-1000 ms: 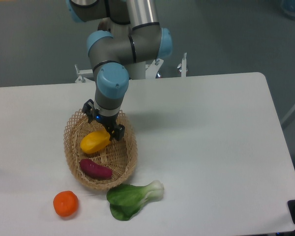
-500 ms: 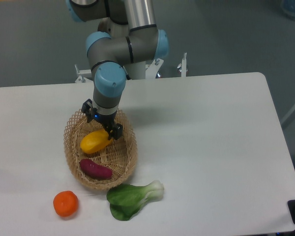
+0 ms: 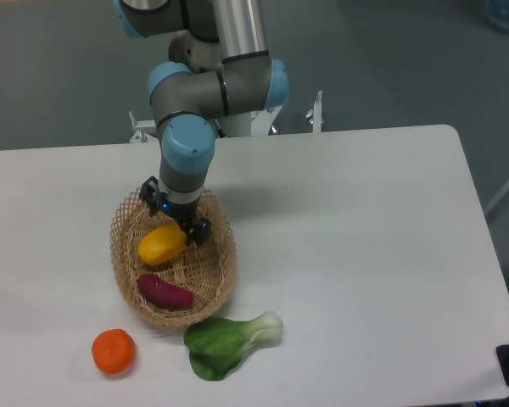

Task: Pick up the mango from the basket
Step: 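Lower the gripper onto the yellow mango and close it around the mango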

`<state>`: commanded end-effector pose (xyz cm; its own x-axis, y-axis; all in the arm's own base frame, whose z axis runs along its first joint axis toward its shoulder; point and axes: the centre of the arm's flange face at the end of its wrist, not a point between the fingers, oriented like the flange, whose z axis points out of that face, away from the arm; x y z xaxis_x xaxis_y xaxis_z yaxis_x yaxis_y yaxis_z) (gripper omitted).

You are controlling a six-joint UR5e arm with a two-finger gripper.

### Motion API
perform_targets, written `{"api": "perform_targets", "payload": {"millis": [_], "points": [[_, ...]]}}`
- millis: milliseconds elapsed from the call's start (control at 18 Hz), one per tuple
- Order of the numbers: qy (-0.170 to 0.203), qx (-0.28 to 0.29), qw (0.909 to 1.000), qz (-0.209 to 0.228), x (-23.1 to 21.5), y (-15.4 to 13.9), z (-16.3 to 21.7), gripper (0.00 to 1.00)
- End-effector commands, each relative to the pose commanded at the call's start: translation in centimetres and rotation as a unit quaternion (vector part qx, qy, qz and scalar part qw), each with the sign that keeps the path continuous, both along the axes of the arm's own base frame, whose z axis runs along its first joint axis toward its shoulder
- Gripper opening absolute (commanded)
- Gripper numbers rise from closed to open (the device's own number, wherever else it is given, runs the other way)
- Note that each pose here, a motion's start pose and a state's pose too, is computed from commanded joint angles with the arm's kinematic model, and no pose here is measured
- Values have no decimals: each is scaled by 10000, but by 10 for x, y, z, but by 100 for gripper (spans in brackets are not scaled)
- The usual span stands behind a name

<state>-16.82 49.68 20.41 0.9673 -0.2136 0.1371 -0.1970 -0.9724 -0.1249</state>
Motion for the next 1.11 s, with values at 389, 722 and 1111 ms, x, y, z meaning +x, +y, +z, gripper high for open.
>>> {"api": "perform_targets", "payload": {"millis": [389, 722, 1111], "points": [[97, -37, 9999, -86, 8, 5, 1, 78], [164, 46, 9998, -70, 6, 7, 12, 31], [310, 231, 9992, 48, -15, 8, 36, 29]]}}
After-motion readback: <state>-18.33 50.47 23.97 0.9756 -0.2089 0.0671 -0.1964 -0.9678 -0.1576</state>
